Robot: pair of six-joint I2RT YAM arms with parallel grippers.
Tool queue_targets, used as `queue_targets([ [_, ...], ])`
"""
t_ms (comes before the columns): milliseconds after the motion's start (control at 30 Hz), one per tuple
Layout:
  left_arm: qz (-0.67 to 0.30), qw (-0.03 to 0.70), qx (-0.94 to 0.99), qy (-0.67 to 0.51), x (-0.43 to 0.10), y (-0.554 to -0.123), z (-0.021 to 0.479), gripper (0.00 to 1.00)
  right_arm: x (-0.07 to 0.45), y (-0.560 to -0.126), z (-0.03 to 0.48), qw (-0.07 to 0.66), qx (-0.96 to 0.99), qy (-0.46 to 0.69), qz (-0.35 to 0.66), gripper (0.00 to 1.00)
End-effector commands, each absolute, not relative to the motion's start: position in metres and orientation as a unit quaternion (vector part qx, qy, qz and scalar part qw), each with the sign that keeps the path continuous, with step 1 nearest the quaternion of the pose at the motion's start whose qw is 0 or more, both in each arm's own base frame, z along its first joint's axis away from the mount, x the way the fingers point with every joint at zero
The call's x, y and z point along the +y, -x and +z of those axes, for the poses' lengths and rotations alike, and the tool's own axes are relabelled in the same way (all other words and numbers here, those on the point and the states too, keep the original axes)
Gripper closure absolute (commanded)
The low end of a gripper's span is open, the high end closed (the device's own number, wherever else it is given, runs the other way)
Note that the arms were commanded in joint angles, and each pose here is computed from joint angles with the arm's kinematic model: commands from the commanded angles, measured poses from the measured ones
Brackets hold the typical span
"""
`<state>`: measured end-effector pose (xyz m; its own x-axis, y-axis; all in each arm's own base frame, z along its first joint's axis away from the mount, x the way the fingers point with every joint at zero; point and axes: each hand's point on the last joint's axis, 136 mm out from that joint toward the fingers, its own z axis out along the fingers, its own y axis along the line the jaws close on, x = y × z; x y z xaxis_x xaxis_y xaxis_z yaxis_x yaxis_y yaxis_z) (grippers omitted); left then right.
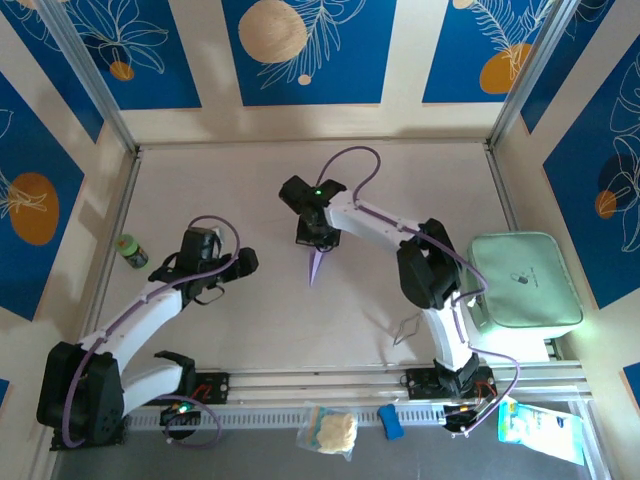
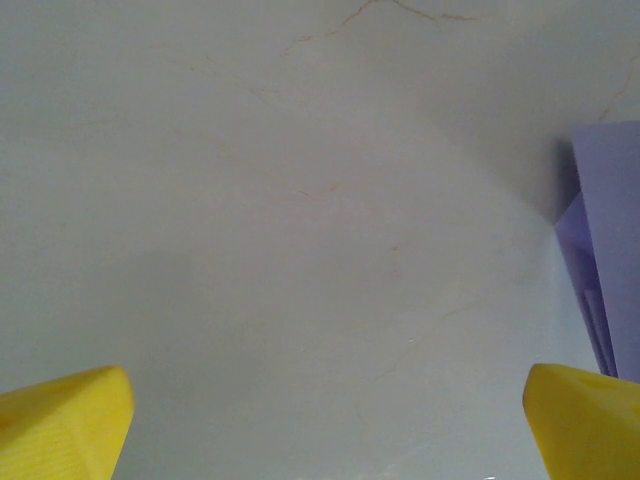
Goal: Fold a paper plane with a square sheet of paper (pick it up from the middle)
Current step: Turn over the paper plane at the center of the table.
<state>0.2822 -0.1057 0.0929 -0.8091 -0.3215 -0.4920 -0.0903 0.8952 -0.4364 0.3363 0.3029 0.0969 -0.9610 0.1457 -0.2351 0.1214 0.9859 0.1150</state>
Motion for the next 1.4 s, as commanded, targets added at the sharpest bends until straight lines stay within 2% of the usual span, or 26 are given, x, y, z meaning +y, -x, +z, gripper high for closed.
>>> queue_targets([
  [0,-0.251,0.285,0.917,0.121,-0.115,-0.286,0.098,0.01,0.354,-0.340,0.121,0.133,0.967,0.023,0.217,1.00],
  [200,-0.296,0.272,0.907,0.125,-0.128,-0.289,0.102,0.01,0.386,-0.325,0.121,0.108,0.922,0.083,0.362,1.00],
  [367,-0.338,0.256,0.896,0.130,-0.141,-0.292,0.099,0.01,0.384,-0.318,0.101,0.088,0.904,0.083,0.410,1.00],
  [600,-0.388,0.223,0.884,0.135,-0.160,-0.295,0.091,0.22,0.363,-0.314,0.065,0.069,0.905,0.054,0.416,1.00],
  [833,-0.417,0.186,0.880,0.133,-0.185,-0.293,0.077,0.45,0.345,-0.312,0.050,0.068,0.910,0.032,0.408,0.99],
  [967,-0.418,0.169,0.883,0.128,-0.196,-0.293,0.067,0.54,0.339,-0.313,0.044,0.068,0.912,0.021,0.404,0.97],
  [1133,-0.425,0.157,0.883,0.124,-0.207,-0.295,0.060,0.58,0.335,-0.314,0.044,0.070,0.911,0.019,0.405,0.95],
  [1367,-0.453,0.159,0.869,0.115,-0.219,-0.303,0.065,0.57,0.336,-0.313,0.045,0.069,0.912,0.024,0.404,0.95],
])
